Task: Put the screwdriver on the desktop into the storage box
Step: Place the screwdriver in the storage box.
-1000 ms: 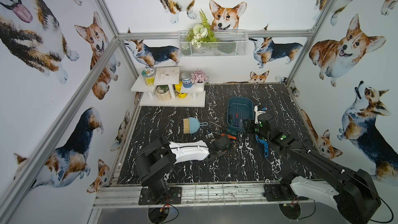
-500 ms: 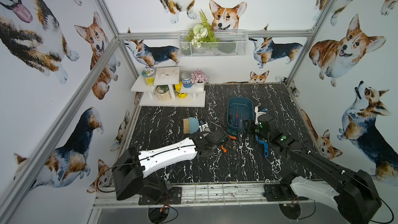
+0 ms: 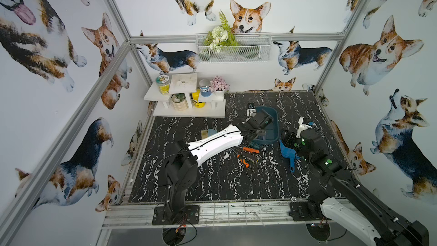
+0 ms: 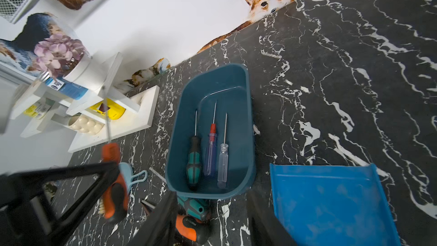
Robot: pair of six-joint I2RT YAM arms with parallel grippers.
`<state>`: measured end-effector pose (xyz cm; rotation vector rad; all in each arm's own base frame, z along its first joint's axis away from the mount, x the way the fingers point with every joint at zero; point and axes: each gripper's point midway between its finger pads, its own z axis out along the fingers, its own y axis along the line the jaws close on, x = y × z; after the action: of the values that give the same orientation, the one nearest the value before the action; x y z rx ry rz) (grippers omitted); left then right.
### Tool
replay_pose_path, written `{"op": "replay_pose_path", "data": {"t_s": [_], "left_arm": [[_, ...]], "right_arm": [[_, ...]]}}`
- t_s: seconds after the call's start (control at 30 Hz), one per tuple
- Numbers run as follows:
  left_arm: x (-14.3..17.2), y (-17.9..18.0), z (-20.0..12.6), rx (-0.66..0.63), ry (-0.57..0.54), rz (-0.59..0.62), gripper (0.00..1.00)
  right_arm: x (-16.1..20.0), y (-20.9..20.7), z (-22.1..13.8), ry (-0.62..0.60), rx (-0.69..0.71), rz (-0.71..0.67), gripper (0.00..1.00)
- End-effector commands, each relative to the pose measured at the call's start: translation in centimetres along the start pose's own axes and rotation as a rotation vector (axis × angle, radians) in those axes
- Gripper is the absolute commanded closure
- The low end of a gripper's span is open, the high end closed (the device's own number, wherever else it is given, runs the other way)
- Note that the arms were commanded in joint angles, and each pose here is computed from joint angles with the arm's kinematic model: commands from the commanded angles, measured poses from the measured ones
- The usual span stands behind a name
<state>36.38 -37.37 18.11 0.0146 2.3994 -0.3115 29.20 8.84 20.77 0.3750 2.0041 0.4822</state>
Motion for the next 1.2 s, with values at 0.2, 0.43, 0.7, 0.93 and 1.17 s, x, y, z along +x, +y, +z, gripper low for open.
{"op": "replay_pose_path", "data": {"t_s": [0.2, 0.43, 0.7, 0.93, 1.17], "left_arm": [[1.4, -1.1, 8.5, -0.104, 0.14, 0.231, 0.88], [3.4, -1.0, 11.3, -0.139, 0.199, 0.251, 0.88], [5.3, 0.2, 13.3, -0.184, 0.242, 0.246, 0.67], [2.7, -1.2, 11.6, -0.156, 0.187, 0.198, 0.48], [-4.4, -2.7, 4.2, -0.075, 0.012, 0.072, 0.48]], "right_arm": [[0.6, -1.5, -1.0, 0.022, 0.056, 0.001, 0.47], [0.9, -1.9, -0.7, 0.027, 0.072, -0.002, 0.47], [1.1, -2.0, -0.5, 0.028, 0.076, -0.004, 0.46], [0.7, -2.2, -0.6, 0.017, 0.092, 0.001, 0.43], [0.7, -0.2, 0.2, 0.043, 0.004, -0.032, 0.44]]}}
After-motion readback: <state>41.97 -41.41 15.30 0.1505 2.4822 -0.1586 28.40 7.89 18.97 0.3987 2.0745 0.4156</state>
